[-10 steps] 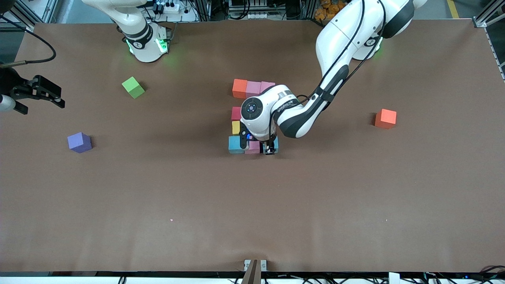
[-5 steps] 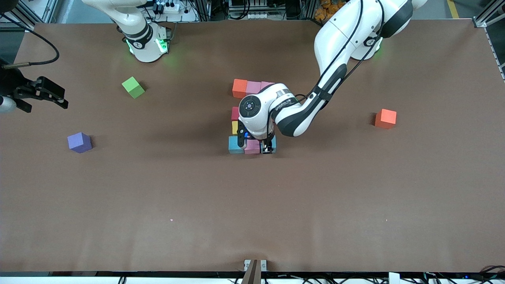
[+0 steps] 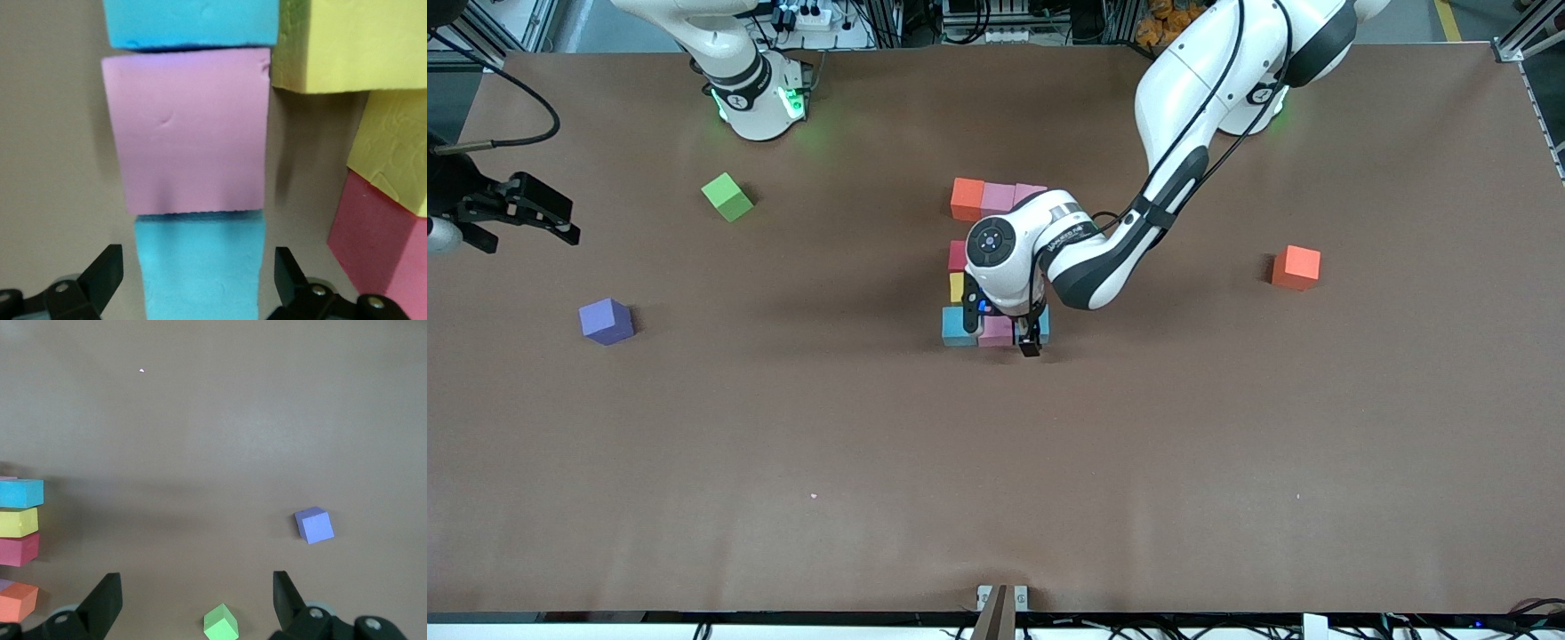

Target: Form number 2 with 11 blocks

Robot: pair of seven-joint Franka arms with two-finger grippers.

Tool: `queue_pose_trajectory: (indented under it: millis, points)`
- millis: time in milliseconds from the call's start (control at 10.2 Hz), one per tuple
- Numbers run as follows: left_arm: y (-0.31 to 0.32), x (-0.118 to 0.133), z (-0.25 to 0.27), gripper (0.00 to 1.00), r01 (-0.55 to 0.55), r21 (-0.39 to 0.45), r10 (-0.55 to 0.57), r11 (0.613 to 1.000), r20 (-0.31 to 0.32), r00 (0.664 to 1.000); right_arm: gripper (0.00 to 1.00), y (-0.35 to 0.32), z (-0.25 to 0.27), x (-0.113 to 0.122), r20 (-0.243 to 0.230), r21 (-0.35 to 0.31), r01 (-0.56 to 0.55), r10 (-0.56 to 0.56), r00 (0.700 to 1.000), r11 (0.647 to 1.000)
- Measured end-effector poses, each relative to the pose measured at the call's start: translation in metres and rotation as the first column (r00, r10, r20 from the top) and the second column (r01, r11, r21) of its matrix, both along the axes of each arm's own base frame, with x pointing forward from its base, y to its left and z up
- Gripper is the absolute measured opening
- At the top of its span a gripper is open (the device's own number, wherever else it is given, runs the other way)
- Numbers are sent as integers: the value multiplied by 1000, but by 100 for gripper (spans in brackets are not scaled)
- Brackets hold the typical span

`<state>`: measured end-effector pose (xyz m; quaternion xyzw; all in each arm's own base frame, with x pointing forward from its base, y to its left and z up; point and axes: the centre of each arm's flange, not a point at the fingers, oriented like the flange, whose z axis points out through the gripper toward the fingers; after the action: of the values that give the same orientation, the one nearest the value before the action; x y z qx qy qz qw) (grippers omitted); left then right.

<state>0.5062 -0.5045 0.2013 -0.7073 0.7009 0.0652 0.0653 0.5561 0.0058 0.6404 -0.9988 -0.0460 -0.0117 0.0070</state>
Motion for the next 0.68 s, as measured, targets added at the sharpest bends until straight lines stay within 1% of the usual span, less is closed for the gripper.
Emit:
queue_pose_trajectory:
  millis: [98, 294, 391, 489, 587, 685]
  points:
    - [-3, 2, 9, 100, -4, -11, 4, 1000, 5, 1000, 100, 0, 0, 0, 0, 0, 0, 0, 1000, 1000]
    - [-6, -4, 41, 100, -24, -10, 24, 1000, -16, 1000, 100, -1, 0, 0, 0, 0, 2, -2, 1000, 1000]
    - [-6, -7, 68, 100, -38, -7, 37, 999, -23, 999, 100, -4, 1, 0, 1, 0, 7, -7, 1000, 1000]
    - [-1, -4, 96, 100, -61, -9, 61, 998, -20, 998, 100, -6, 1, 0, 1, -1, 12, -12, 1000, 1000]
    - [12, 5, 123, 100, -99, -18, 99, 995, -16, 995, 100, -8, 1, 0, 2, -1, 14, -14, 1000, 1000]
    - [34, 21, 151, 100, -153, -34, 153, 988, -12, 988, 100, -8, 0, 1, 4, -1, 15, -15, 1000, 1000]
